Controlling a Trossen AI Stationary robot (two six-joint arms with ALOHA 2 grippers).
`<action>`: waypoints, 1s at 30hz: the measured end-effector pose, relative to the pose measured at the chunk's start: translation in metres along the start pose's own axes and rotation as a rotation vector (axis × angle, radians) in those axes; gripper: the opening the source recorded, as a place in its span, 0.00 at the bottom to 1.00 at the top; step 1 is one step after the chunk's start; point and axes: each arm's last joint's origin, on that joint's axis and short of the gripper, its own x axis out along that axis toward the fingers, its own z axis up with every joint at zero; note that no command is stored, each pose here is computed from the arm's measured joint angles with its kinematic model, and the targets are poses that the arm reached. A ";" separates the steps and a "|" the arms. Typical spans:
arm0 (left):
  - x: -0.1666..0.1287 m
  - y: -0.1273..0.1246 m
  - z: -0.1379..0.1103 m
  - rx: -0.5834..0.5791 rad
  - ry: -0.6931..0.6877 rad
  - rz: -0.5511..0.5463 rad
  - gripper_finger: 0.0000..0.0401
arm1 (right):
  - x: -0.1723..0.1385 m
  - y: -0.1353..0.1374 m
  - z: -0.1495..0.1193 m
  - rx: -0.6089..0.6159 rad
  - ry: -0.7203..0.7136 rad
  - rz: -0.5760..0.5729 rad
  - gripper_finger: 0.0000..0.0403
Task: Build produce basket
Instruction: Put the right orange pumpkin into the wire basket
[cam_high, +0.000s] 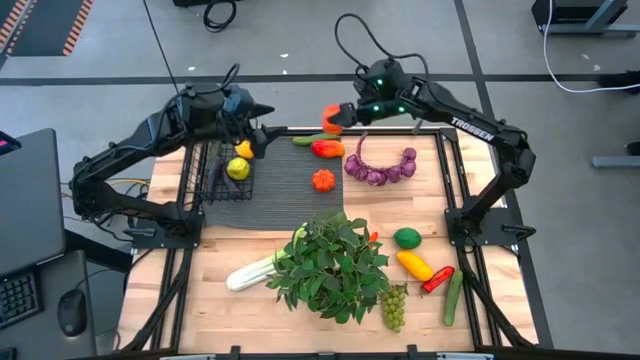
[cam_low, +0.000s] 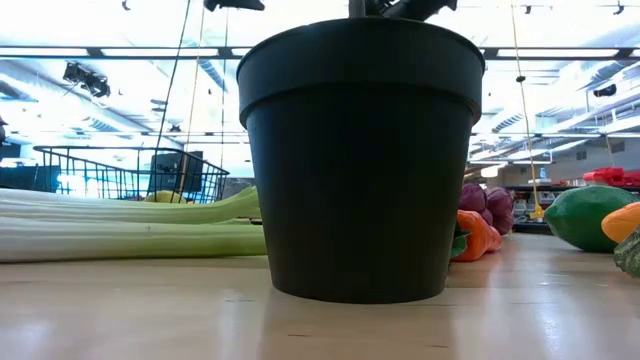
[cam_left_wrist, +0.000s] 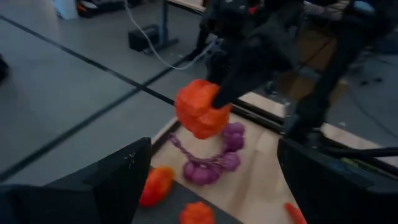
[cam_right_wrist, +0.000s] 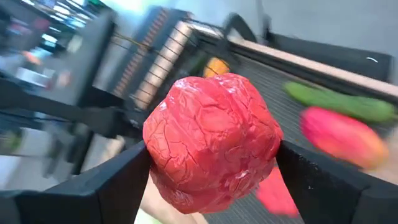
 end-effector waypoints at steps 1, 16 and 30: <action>0.000 0.000 0.000 0.010 -0.002 0.010 0.88 | 0.002 0.003 0.001 -0.004 -0.014 0.031 0.86; 0.013 0.002 0.003 0.220 -0.034 0.153 0.88 | 0.015 0.036 0.011 0.032 -0.073 0.389 0.86; 0.038 -0.022 -0.009 0.200 0.003 0.153 0.89 | 0.016 0.042 0.011 0.049 -0.194 0.329 0.86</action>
